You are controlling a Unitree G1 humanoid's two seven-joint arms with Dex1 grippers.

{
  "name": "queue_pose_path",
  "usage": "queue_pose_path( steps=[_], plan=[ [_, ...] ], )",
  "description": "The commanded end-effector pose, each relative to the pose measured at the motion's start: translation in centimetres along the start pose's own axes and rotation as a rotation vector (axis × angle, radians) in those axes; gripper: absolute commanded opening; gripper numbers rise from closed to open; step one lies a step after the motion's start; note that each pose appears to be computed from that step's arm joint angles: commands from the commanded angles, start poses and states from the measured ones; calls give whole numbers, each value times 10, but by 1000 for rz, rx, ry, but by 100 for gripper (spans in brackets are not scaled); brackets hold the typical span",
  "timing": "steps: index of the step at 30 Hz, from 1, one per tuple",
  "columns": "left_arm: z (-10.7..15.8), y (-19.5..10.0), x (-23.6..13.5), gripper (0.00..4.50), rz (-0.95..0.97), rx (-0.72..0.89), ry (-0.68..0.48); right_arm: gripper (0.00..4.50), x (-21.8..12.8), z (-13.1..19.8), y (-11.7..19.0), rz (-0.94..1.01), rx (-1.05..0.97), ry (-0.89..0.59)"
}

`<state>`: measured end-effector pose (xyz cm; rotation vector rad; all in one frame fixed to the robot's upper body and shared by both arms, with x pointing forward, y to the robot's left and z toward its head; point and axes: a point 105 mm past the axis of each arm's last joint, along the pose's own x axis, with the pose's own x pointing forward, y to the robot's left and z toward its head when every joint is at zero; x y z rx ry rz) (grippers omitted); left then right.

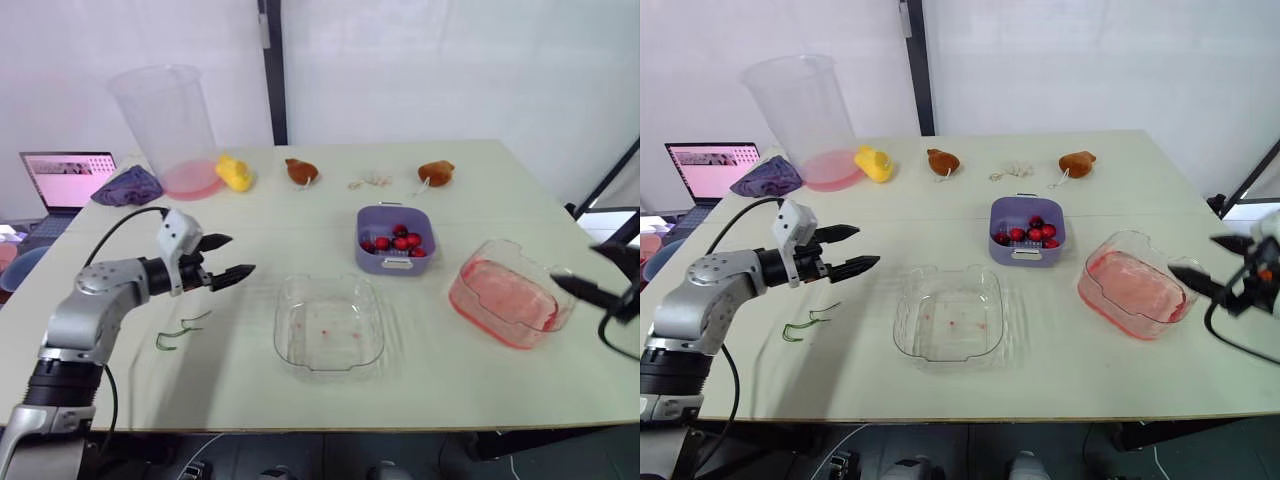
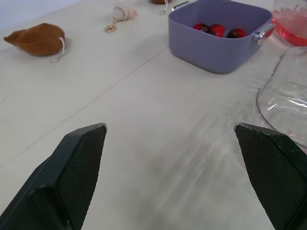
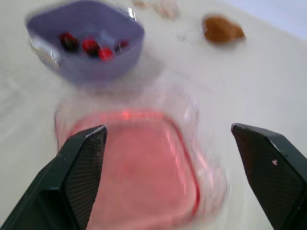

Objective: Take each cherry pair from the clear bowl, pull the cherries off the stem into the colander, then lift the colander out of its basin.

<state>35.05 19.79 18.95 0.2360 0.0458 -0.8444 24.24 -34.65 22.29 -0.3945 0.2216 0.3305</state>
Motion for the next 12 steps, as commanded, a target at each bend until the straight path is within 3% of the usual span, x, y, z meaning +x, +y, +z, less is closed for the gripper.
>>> queue_pose_path(
  steps=[1, 12],
  plan=[
    [5, 7, -11, 450, 12, 19, -24, 444, -11, 22, 3, -50, -55, -91],
    [-11, -2, -22, 450, -16, -37, -4, 444, 5, 28, 15, -13, -61, -125]
  ],
)
